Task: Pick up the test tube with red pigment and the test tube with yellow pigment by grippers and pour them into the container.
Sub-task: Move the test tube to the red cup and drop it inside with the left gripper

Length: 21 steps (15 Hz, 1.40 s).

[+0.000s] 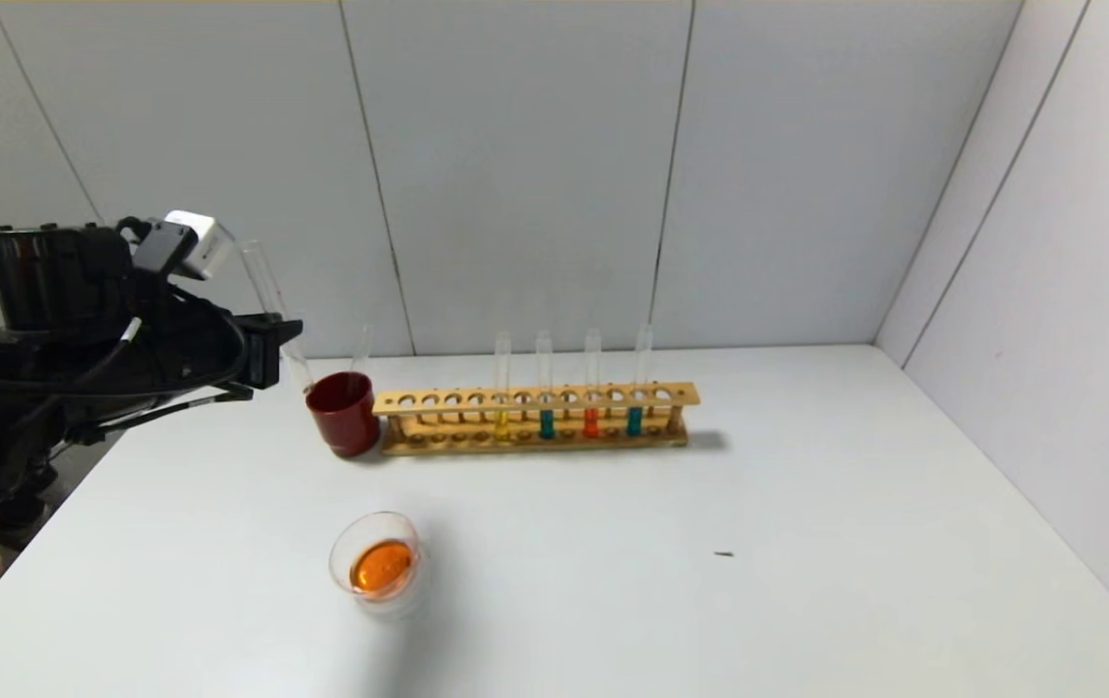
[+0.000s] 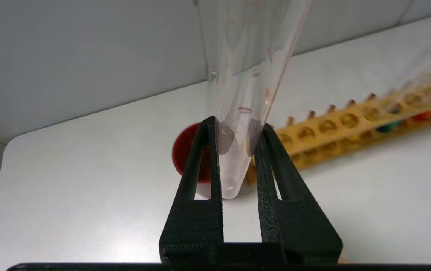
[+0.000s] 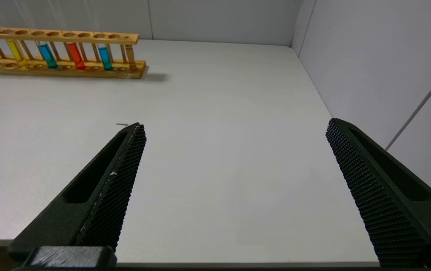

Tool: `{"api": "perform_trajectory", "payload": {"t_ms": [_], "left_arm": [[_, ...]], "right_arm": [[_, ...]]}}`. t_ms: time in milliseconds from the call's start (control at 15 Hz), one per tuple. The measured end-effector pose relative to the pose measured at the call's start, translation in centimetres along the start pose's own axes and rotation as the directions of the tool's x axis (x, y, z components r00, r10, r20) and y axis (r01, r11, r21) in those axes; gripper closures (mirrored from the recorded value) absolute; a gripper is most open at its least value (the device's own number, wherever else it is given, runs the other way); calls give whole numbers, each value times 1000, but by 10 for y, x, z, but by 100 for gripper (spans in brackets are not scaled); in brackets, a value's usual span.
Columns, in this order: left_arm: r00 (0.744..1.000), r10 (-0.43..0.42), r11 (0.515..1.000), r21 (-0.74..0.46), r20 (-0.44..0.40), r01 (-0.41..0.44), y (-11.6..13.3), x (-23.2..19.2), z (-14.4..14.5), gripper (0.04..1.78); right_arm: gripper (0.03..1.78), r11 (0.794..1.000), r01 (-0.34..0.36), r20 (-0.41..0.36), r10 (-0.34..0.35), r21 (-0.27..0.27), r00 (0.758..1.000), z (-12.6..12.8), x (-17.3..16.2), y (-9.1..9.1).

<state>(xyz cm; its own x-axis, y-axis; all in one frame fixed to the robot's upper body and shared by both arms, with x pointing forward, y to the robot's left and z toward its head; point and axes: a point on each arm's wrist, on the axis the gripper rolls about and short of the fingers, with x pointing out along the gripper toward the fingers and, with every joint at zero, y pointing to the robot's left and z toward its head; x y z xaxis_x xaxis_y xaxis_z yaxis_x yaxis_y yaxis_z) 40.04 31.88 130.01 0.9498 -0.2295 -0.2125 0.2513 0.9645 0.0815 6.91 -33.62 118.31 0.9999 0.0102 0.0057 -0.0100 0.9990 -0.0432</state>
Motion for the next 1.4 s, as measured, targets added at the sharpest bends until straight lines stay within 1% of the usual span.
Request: {"api": "perform_trajectory", "payload": {"t_ms": [200, 333, 533, 1067, 1267, 1400], "left_arm": [[999, 28, 1000, -12, 29, -28, 12, 30, -15, 151], [999, 37, 999, -22, 14, -36, 18, 46, -29, 151], [999, 39, 998, -47, -8, -39, 23, 65, -41, 151], [997, 28, 997, -66, -73, -33, 25, 87, -67, 151], [998, 31, 997, -67, -59, -35, 26, 94, -72, 151], [997, 28, 997, -70, -71, -33, 26, 98, -78, 150]], "right_arm": [[6, 1000, 0, 0, 0, 0, 1000, 0, 0, 0], [6, 1000, 0, 0, 0, 0, 1000, 0, 0, 0], [6, 1000, 0, 0, 0, -1, 1000, 0, 0, 0], [6, 1000, 0, 0, 0, 0, 1000, 0, 0, 0], [6, 1000, 0, 0, 0, 0, 1000, 0, 0, 0], [6, 1000, 0, 0, 0, 0, 1000, 0, 0, 0]]}}
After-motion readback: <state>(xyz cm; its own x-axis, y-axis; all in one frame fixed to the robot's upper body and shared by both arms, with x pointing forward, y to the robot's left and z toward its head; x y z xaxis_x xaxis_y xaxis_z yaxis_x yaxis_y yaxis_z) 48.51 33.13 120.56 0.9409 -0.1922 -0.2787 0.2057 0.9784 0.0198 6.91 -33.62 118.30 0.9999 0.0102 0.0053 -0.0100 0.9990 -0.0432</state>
